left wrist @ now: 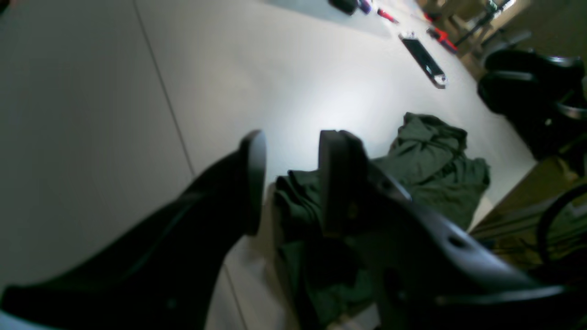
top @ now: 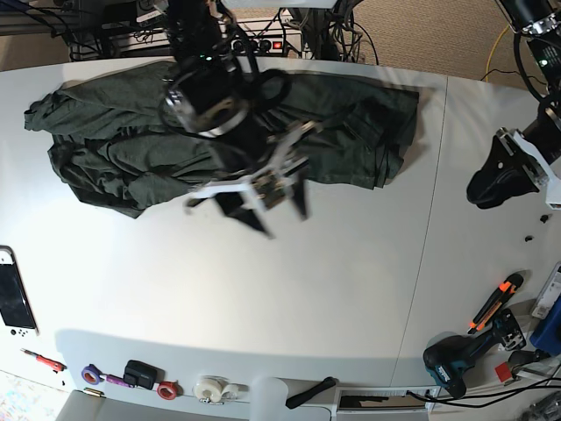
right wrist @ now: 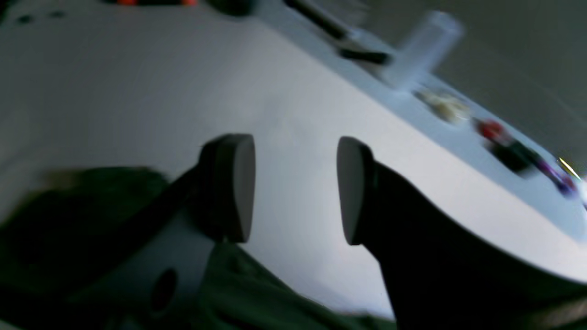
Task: Layout the t-shirt on the table in an organized manner, then fold the t-shirt properly
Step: 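Move the right gripper along the shirt strip and grasp its end, then fold the grasped shirt end with the right gripper over the strip, then grasp the opposite end of the shirt strip with the left gripper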
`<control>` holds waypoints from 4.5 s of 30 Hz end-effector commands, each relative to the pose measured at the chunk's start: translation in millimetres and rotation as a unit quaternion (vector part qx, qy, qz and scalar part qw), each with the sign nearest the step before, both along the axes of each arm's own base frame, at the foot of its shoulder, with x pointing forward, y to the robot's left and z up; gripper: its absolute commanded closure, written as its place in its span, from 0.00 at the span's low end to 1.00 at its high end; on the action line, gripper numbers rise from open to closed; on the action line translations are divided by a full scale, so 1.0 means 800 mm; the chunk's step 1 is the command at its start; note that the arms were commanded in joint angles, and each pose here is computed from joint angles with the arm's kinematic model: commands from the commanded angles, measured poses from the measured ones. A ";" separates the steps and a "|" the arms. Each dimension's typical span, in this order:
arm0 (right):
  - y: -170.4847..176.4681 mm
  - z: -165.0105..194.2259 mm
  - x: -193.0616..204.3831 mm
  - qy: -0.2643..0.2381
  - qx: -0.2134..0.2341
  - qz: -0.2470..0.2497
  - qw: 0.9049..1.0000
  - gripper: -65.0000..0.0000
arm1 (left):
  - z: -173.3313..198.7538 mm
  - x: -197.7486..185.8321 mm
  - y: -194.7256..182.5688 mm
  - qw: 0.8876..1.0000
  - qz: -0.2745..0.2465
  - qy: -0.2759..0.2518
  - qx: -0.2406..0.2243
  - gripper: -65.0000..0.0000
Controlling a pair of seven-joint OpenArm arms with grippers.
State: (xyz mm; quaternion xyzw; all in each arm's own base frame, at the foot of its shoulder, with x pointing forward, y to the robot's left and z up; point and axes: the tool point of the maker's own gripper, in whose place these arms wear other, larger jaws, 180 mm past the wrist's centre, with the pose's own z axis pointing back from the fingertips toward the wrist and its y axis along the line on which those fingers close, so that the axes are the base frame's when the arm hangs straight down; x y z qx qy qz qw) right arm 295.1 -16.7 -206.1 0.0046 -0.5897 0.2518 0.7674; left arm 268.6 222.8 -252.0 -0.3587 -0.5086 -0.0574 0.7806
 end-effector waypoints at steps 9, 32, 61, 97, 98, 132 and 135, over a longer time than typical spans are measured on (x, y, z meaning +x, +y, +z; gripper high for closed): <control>-0.201 0.004 0.014 -0.003 -0.006 -0.233 0.973 0.56 | 0.017 0.002 0.049 0.997 0.056 -0.020 0.049 0.60; -0.387 -0.144 0.065 0.170 0.000 -0.297 0.940 0.46 | 0.015 0.000 0.049 0.997 0.055 -0.017 0.049 0.55; -0.380 -0.154 0.064 0.205 -0.135 -0.321 0.915 1.00 | 0.016 0.000 0.049 0.997 0.056 -0.017 0.048 0.55; -0.417 -0.117 -0.070 0.231 -0.112 -0.383 0.887 0.61 | 0.012 0.000 0.044 0.997 0.057 -0.017 0.039 0.55; -0.412 -0.118 -0.067 0.231 -0.104 -0.374 0.892 0.55 | 0.012 0.000 0.044 0.997 0.057 -0.016 0.039 0.55; -0.423 -0.052 -0.034 0.091 0.093 -0.369 0.920 0.55 | -0.144 -0.060 -0.101 0.969 -0.065 0.232 0.051 0.36; -0.422 -0.052 -0.034 0.092 0.092 -0.368 0.921 0.55 | -0.148 -0.060 -0.109 0.969 -0.062 0.234 0.047 0.36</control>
